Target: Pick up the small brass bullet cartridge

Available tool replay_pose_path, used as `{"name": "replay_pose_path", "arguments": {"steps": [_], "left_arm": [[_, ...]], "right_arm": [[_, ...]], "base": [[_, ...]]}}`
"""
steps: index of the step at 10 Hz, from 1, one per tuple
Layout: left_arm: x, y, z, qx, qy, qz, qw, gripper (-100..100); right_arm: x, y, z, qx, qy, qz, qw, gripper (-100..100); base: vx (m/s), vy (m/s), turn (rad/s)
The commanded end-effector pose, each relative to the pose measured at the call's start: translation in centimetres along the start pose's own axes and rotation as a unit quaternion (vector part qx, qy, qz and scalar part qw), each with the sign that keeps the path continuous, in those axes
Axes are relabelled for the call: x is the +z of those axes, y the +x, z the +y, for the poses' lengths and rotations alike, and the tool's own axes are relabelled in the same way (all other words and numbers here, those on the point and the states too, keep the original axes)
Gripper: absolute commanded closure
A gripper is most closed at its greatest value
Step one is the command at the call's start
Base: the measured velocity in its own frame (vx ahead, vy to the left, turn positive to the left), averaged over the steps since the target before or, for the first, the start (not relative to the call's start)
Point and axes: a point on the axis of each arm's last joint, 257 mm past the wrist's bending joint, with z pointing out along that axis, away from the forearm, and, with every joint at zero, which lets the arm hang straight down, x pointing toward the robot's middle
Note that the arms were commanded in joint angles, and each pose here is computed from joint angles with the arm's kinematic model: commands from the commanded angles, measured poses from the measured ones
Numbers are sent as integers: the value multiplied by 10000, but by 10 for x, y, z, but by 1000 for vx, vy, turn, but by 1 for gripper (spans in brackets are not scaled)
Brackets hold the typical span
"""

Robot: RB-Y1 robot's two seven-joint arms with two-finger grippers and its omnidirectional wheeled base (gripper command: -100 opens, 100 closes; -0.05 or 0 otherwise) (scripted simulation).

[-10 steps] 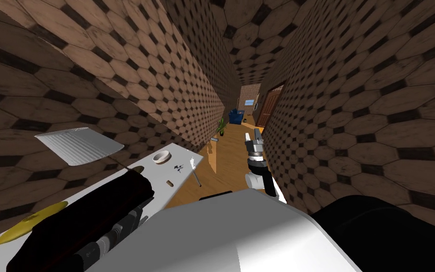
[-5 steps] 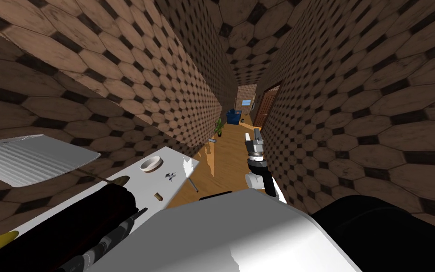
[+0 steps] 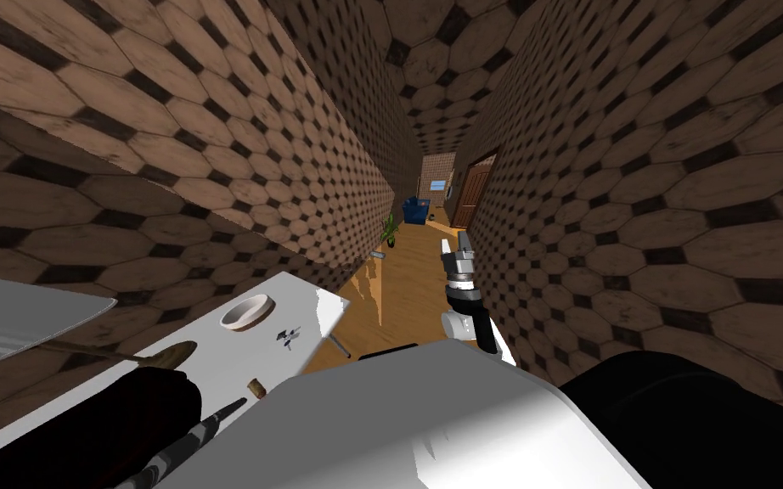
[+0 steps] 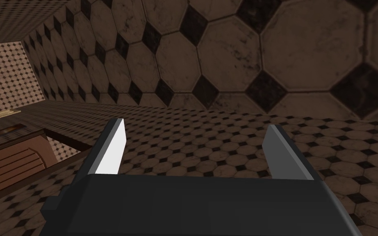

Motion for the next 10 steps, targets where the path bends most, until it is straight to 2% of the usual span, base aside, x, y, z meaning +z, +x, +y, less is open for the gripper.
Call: {"name": "replay_pose_path", "arguments": {"steps": [1, 2, 3, 5, 6, 8, 10], "left_arm": [[-5, -2, 22, 50, -325, -10, 9995, -100], [-8, -5, 34, 81, -492, -16, 9988, -100], [-8, -5, 34, 81, -492, -16, 9988, -100], [-14, -9, 52, 132, -766, -31, 9970, -100], [-14, -9, 52, 132, -766, -31, 9970, -100], [-21, -12, 70, 177, -1022, -47, 9946, -100], [-22, -12, 70, 180, -1025, -47, 9946, -100]], "right_arm": [[0, 0, 0, 0, 0, 0, 10000, 0], [0, 0, 0, 0, 0, 0, 10000, 0], [0, 0, 0, 0, 0, 0, 10000, 0], [0, 0, 0, 0, 0, 0, 10000, 0], [0, 0, 0, 0, 0, 0, 10000, 0], [0, 0, 0, 0, 0, 0, 10000, 0], [0, 0, 0, 0, 0, 0, 10000, 0]], "base": [[180, -60, -97], [167, -50, -71], [102, -31, -12], [90, -39, -45], [67, -31, -14], [71, -21, -47], [74, -35, -16]]}}
